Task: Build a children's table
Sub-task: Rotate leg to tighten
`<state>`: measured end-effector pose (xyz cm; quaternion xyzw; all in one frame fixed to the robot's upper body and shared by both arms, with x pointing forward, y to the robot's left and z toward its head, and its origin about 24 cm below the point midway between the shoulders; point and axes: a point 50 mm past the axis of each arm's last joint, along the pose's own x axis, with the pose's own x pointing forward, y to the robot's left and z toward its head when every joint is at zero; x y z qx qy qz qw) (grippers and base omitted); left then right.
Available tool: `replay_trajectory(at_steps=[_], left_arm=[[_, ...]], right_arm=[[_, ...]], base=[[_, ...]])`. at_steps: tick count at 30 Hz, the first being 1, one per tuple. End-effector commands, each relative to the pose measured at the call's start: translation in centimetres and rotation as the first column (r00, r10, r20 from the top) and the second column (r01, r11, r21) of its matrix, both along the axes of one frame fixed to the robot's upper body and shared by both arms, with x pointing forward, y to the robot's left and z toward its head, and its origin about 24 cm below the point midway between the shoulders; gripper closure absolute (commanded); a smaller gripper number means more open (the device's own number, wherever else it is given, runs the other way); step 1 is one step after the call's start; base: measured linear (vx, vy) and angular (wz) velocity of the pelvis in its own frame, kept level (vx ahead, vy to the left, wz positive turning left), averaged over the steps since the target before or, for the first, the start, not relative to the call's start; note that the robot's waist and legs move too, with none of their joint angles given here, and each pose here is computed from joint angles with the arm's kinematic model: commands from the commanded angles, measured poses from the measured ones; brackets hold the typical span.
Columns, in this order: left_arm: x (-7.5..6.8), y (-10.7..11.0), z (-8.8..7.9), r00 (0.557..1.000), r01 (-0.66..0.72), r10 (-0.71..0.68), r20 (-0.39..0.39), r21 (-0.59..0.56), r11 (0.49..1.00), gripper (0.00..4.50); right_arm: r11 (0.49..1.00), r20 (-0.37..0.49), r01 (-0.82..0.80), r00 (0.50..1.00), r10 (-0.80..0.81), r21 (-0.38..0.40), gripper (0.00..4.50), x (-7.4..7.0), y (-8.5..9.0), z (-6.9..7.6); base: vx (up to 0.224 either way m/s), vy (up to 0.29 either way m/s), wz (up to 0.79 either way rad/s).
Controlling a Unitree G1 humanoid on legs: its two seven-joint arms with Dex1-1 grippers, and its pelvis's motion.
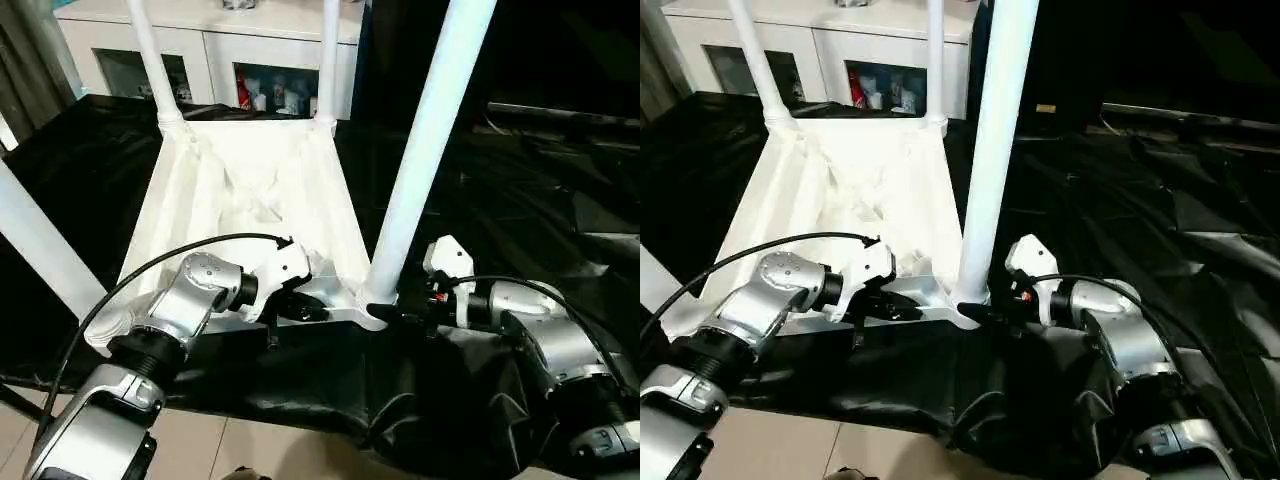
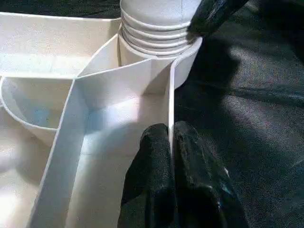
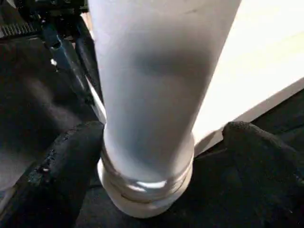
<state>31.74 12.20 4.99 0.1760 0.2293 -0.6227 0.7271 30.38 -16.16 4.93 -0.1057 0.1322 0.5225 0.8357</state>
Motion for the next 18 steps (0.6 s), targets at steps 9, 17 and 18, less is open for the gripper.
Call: replay_trajectory(at_steps=[9, 17, 18], left_arm=[[-0.28, 0.12, -0.82, 1.000, 0.001, 0.000, -0.029, 0.028, 1.000, 4.47], [-0.43, 0.23, -0.89, 1.000, 0.004, -0.003, -0.026, 0.028, 1.000, 4.50], [-0.44, 0.24, -0.89, 1.000, 0.004, -0.003, -0.026, 0.028, 1.000, 4.50]], right_arm=[[1.000, 0.017, -0.026, 1.000, 0.026, -0.005, 0.19, 0.72, 0.70, 0.44], [0.999, 0.002, -0.043, 0.999, 0.043, 0.002, 1.00, 0.70, 0.88, 0.27], [0.999, 0.002, -0.043, 0.999, 0.043, 0.002, 1.00, 0.70, 0.88, 0.26]], base=[[0.000, 0.000, 0.00], [0.000, 0.000, 0.00], [0.000, 0.000, 0.00]])
